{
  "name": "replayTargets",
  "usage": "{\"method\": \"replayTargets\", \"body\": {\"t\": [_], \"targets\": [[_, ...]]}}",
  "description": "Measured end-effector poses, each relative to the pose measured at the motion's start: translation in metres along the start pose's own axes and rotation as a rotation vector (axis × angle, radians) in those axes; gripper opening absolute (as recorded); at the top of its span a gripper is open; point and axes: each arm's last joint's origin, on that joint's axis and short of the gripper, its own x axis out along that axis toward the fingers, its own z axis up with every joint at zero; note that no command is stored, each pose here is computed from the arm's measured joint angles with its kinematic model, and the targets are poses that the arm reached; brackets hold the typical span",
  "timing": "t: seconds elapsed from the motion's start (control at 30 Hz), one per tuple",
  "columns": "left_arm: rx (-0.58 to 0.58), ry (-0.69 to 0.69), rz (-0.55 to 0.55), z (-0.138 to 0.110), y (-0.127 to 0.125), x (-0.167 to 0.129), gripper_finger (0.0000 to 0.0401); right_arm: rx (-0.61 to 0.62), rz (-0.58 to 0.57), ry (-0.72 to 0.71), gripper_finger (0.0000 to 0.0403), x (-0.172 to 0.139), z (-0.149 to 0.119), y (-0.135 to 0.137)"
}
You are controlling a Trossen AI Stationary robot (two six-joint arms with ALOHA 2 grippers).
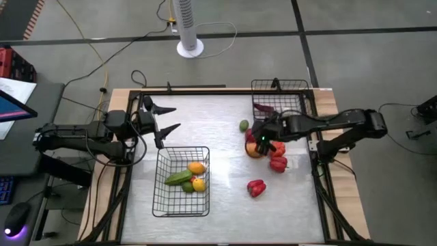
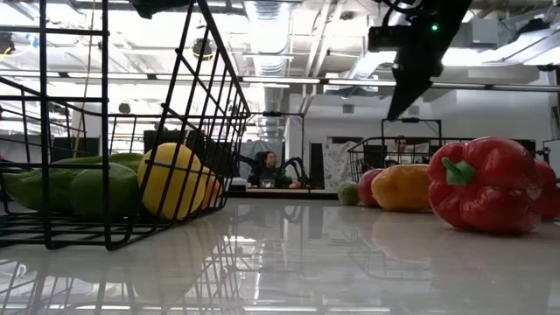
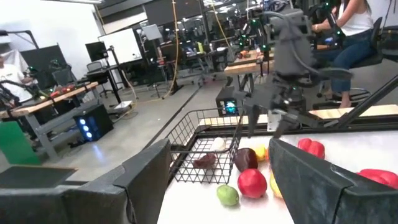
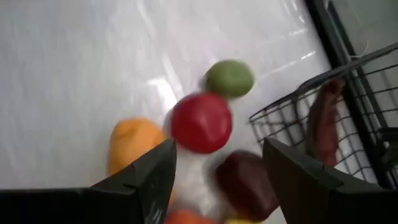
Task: Sort produce into baskets
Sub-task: Put the mango into the top wire basket
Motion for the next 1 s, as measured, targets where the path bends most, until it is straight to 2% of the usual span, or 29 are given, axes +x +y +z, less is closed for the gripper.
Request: {"method": "replayTargets", "body": {"t": [0.2,0.47,0.57,0.77,1.0], "targets": [[-0.008,-0.001,-0.004,0.0,0.0,0.0,0.0258,-0.066,0.023,0.023,0.0283,0.008,-0.002,0.025],[0.0,0.004,-0.005,-0.001,0.0,0.0,0.0258,-0.1,0.021,0.102,0.0336,0.034,-0.003,0.045],[0.002,0.011,-0.007,-0.001,0.0,0.0,0.0258,-0.121,0.041,0.083,0.0355,0.033,-0.002,0.05],[0.003,0.017,-0.008,-0.002,-0.001,0.0,0.0258,-0.077,0.076,0.049,0.0367,0.024,-0.002,0.045],[-0.003,0.017,0.009,-0.002,0.0,0.0,0.0258,-0.053,0.128,0.017,0.0368,0.047,-0.034,0.048]]}}
